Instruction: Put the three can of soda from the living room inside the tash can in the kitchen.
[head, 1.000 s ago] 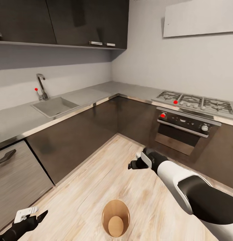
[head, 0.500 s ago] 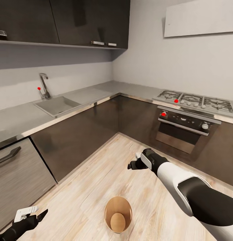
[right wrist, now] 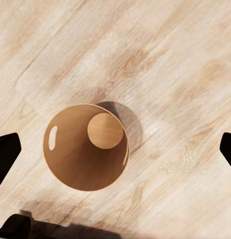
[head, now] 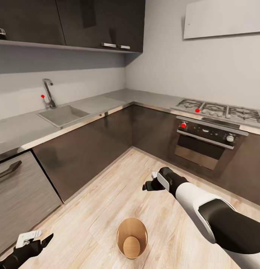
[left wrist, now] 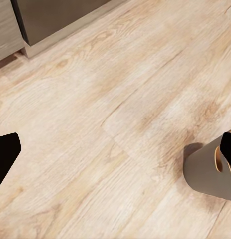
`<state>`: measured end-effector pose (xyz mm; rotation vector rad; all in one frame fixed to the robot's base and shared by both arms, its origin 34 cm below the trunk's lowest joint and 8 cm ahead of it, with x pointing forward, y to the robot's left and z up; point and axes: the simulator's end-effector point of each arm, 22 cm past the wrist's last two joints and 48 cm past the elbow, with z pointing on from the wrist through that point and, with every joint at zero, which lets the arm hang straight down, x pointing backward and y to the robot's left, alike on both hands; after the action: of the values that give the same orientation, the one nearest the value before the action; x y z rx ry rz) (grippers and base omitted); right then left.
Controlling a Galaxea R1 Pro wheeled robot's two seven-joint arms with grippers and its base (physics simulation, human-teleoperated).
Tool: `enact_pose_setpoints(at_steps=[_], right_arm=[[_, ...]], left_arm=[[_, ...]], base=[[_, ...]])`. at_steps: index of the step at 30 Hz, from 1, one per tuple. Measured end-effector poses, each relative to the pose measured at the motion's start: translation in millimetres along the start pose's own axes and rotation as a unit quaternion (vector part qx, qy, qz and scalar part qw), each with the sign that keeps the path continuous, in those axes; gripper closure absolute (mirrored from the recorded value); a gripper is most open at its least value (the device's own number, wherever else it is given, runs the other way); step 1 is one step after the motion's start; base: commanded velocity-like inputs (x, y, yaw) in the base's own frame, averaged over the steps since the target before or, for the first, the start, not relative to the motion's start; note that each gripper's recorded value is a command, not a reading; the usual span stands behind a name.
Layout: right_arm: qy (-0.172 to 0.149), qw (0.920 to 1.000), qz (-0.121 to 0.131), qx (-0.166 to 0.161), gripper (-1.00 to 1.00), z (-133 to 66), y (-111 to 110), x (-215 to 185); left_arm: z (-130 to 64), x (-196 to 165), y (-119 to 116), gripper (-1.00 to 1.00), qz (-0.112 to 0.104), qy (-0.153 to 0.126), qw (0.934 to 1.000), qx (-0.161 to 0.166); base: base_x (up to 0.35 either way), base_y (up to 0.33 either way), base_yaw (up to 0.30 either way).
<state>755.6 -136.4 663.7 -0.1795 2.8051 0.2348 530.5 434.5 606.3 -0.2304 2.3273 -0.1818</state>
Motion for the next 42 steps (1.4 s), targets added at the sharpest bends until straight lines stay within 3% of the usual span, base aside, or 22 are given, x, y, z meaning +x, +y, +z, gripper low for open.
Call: enact_pose_setpoints(at_steps=[26,32,37,42], right_arm=[[0.015,0.9999,-0.002,0.0,-1.0,54.2,-3.5,41.4],[0.016,0.9999,-0.002,0.0,-1.0,65.2,-4.5,47.7],[0.017,0.9998,-0.002,-0.001,-1.0,75.0,-5.0,54.4],[0.018,0.9998,-0.002,-0.001,-1.0,84.2,-6.1,59.9]], left_arm=[[30.4,36.0,10.5,-1.0,-0.004,0.0,1.0,-0.002],[40.8,-8.0,-2.8,-1.0,0.002,-0.029,0.9995,0.01],[62.2,-65.6,-18.8,-1.0,-0.011,-0.045,0.9987,0.022],[83.3,-117.3,-21.4,-1.0,-0.022,-0.069,0.9973,0.007]], base=[[0.0,0.0,0.0],[0.0,0.0,0.0],[0.0,0.0,0.0],[0.0,0.0,0.0]])
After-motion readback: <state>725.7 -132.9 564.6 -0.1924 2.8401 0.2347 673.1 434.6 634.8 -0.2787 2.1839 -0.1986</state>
